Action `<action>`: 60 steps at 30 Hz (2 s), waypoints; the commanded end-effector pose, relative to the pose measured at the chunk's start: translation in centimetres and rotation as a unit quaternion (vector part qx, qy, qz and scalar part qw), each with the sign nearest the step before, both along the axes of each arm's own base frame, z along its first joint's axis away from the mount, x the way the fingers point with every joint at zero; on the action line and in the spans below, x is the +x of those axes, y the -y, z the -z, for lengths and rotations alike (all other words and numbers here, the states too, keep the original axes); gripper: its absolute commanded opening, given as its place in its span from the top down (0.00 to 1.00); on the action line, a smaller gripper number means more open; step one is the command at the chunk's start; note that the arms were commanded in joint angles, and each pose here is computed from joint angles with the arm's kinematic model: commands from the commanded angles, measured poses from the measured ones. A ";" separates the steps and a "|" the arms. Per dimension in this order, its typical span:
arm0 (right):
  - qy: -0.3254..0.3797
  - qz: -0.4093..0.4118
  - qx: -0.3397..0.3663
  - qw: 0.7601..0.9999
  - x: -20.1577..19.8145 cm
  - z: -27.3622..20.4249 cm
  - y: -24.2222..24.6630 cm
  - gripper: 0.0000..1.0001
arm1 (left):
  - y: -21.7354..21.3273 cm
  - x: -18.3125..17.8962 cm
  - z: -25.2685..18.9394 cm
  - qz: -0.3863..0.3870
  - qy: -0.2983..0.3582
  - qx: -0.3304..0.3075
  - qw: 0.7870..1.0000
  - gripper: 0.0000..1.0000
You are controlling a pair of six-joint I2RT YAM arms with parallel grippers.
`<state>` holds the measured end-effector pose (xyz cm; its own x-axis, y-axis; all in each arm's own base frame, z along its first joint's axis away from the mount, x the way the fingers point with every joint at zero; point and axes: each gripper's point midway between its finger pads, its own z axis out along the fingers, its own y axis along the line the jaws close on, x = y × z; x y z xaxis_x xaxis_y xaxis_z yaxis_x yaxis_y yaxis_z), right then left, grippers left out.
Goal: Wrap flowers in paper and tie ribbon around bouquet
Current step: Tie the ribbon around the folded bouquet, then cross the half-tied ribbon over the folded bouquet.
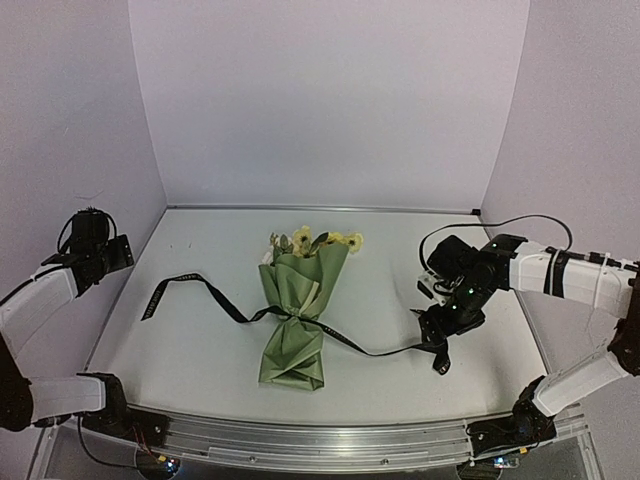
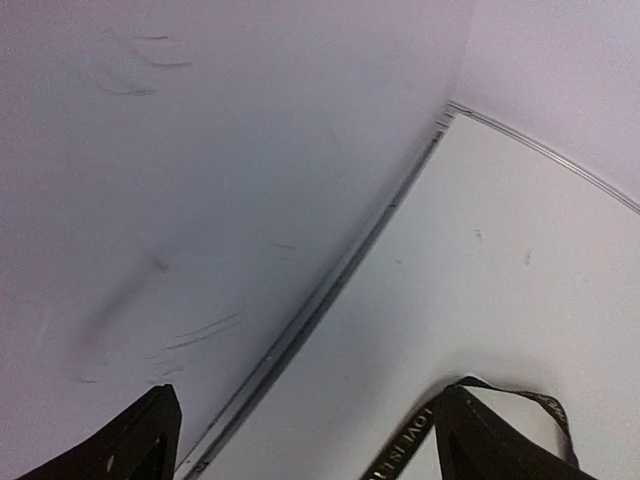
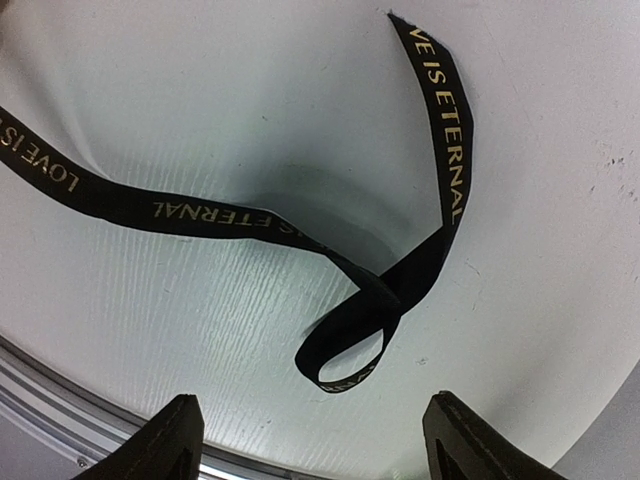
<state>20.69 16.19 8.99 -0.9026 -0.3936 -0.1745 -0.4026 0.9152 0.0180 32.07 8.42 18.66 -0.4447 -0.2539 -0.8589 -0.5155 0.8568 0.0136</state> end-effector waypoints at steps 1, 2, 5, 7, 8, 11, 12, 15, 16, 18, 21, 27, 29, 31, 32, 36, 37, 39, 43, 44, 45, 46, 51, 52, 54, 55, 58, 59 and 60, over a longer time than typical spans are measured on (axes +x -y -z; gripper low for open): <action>0.016 -0.015 0.024 0.999 0.9 -1.2 -1.3 0.21 | 8.5 3.8 -4.0 0.232 0.058 0.015 0.971 0.16; 0.017 -0.017 0.028 0.999 1.0 -1.2 -1.4 0.21 | 11.1 3.8 -3.6 0.280 0.049 0.036 0.958 0.18; 0.027 -0.024 0.045 0.998 1.3 -1.5 -2.1 0.21 | 17.5 3.0 -1.4 0.407 0.015 0.097 0.908 0.20; 0.036 -0.030 0.060 0.997 1.6 -1.6 -2.6 0.21 | 21.3 1.7 0.3 0.492 -0.008 0.112 0.863 0.24; 0.040 -0.032 0.066 0.996 1.7 -1.7 -2.8 0.21 | 22.9 0.8 1.3 0.534 -0.017 0.121 0.837 0.24; 0.053 -0.038 0.082 0.994 2.1 -1.8 -3.4 0.21 | 26.3 -1.6 3.7 0.615 -0.026 0.151 0.773 0.24; 0.058 -0.039 0.085 0.994 2.2 -1.8 -3.5 0.21 | 27.0 -2.1 4.2 0.630 -0.026 0.156 0.760 0.24; 0.067 -0.039 0.093 0.993 2.5 -1.8 -3.8 0.21 | 28.9 -3.1 5.4 0.666 -0.024 0.157 0.729 0.23; 0.067 -0.038 0.095 0.993 2.5 -1.7 -3.8 0.22 | 29.6 -3.5 6.0 0.679 -0.028 0.154 0.718 0.23; 0.067 -0.036 0.097 0.992 2.5 -1.6 -3.9 0.22 | 31.0 -4.2 7.1 0.700 -0.035 0.154 0.697 0.23; 0.069 -0.033 0.097 0.992 2.6 -1.3 -3.9 0.23 | 31.9 -5.2 9.3 0.721 -0.055 0.165 0.671 0.23; 0.073 -0.028 0.103 0.992 2.6 -1.0 -3.9 0.23 | 32.4 -5.0 11.8 0.731 -0.062 0.192 0.652 0.26; 0.072 -0.026 0.105 0.992 2.5 -0.9 -3.9 0.24 | 32.6 -4.5 12.2 0.729 -0.058 0.200 0.652 0.28; 0.070 -0.026 0.104 0.992 2.4 -0.7 -3.8 0.25 | 32.6 -4.2 12.7 0.730 -0.058 0.208 0.649 0.30; 0.070 -0.026 0.103 0.992 2.4 -0.7 -3.8 0.25 | 32.7 -4.1 12.9 0.730 -0.058 0.212 0.647 0.31; 0.074 -0.026 0.097 0.992 2.4 -0.5 -3.5 0.26 | 32.9 -3.9 13.6 0.735 -0.060 0.223 0.638 0.36; 0.075 -0.026 0.096 0.992 2.4 -0.5 -3.5 0.26 | 32.9 -3.9 13.9 0.736 -0.063 0.226 0.635 0.38; 0.076 -0.025 0.095 0.992 2.5 -0.4 -3.4 0.26 | 33.0 -4.0 14.4 0.738 -0.068 0.229 0.631 0.43; 0.074 -0.023 0.094 0.993 2.5 -0.3 -3.4 0.27 | 33.3 -3.9 15.1 0.740 -0.071 0.234 0.627 0.53; 0.074 -0.023 0.093 0.993 2.5 -0.2 -3.4 0.27 | 33.3 -3.8 15.3 0.739 -0.072 0.237 0.626 0.55; 0.073 -0.023 0.092 0.993 2.4 -0.1 -3.3 0.27 | 33.3 -3.7 15.3 0.738 -0.071 0.240 0.627 0.57; 0.073 -0.022 0.091 0.993 2.4 -0.1 -3.3 0.27 | 33.3 -3.6 15.3 0.736 -0.069 0.244 0.628 0.59; 0.071 -0.020 0.087 0.993 2.3 0.1 -3.1 0.28 | 33.2 -3.1 15.4 0.728 -0.060 0.260 0.631 0.71; 0.071 -0.021 0.086 0.994 2.3 0.2 -3.0 0.28 | 33.2 -3.1 15.3 0.727 -0.058 0.262 0.632 0.74; 0.070 -0.020 0.084 0.994 2.2 0.3 -3.0 0.28 | 33.2 -2.9 15.3 0.726 -0.058 0.266 0.632 0.83; 0.069 -0.020 0.084 0.994 2.2 0.4 -2.9 0.28 | 33.3 -2.7 15.1 0.725 -0.056 0.266 0.633 0.88; 0.062 -0.022 0.084 0.994 1.9 0.7 -3.0 0.27 | 33.4 -2.5 14.1 0.722 -0.046 0.269 0.636 0.99; 0.059 -0.022 0.084 0.994 1.9 0.9 -3.0 0.27 | 33.4 -2.4 13.7 0.720 -0.043 0.270 0.637 1.00; 0.057 -0.022 0.082 0.995 1.8 1.0 -2.9 0.27 | 33.5 -2.3 13.2 0.719 -0.037 0.271 0.640 1.00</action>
